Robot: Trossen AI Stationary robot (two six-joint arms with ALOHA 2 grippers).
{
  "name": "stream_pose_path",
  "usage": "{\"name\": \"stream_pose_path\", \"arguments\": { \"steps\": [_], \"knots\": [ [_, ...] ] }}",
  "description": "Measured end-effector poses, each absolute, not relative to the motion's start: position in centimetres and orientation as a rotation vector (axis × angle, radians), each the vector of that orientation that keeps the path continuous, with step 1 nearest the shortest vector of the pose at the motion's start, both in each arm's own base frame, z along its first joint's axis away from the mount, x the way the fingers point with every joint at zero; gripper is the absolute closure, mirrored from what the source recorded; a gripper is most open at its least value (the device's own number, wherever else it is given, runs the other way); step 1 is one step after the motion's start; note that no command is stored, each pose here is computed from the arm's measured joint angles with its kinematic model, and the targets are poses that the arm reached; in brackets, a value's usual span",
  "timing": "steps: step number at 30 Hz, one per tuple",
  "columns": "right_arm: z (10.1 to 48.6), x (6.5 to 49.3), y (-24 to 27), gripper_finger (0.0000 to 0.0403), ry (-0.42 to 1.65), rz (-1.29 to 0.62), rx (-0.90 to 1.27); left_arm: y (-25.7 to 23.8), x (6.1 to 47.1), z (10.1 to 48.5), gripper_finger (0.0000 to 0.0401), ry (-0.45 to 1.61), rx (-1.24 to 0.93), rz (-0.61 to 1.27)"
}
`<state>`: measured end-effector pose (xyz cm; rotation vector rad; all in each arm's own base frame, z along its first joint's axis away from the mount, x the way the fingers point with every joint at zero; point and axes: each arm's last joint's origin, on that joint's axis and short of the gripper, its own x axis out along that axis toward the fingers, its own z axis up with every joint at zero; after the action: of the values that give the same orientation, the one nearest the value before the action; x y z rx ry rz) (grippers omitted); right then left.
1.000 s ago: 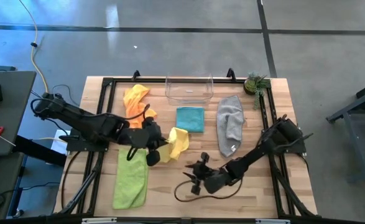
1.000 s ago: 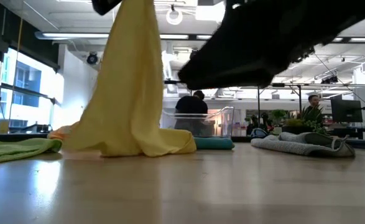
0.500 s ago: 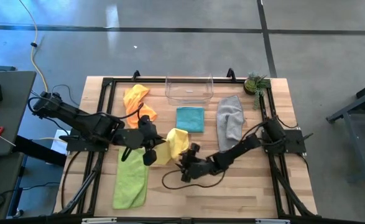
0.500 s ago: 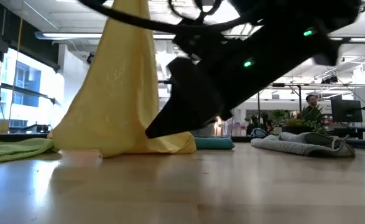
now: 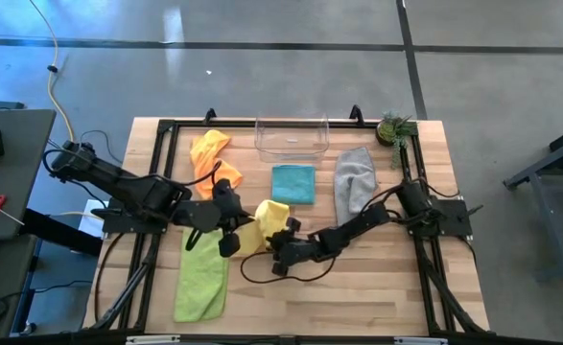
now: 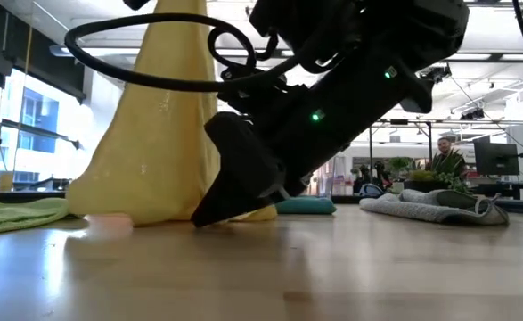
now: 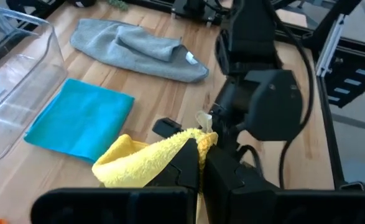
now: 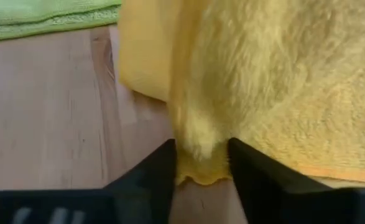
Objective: Fold microfiber towels
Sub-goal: Fold the yellow microfiber towel on the table
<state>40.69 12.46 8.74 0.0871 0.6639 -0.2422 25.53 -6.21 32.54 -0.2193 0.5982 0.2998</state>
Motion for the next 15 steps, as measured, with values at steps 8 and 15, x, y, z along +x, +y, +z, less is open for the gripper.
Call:
{"name": "stream_pose_path", "arguments": {
  "steps": [8,15],
  "knots": [
    [10.4,38.8,14.3,0.0392,0.755,-0.213,0.044,-7.0,24.5,33.0,0.0401,0.596,-0.189,0.289],
    [16.9,34.6,16.8,0.0381,0.793,-0.214,0.082,-7.3,22.5,34.4,0.0401,0.555,-0.142,0.251]
  ]
}}
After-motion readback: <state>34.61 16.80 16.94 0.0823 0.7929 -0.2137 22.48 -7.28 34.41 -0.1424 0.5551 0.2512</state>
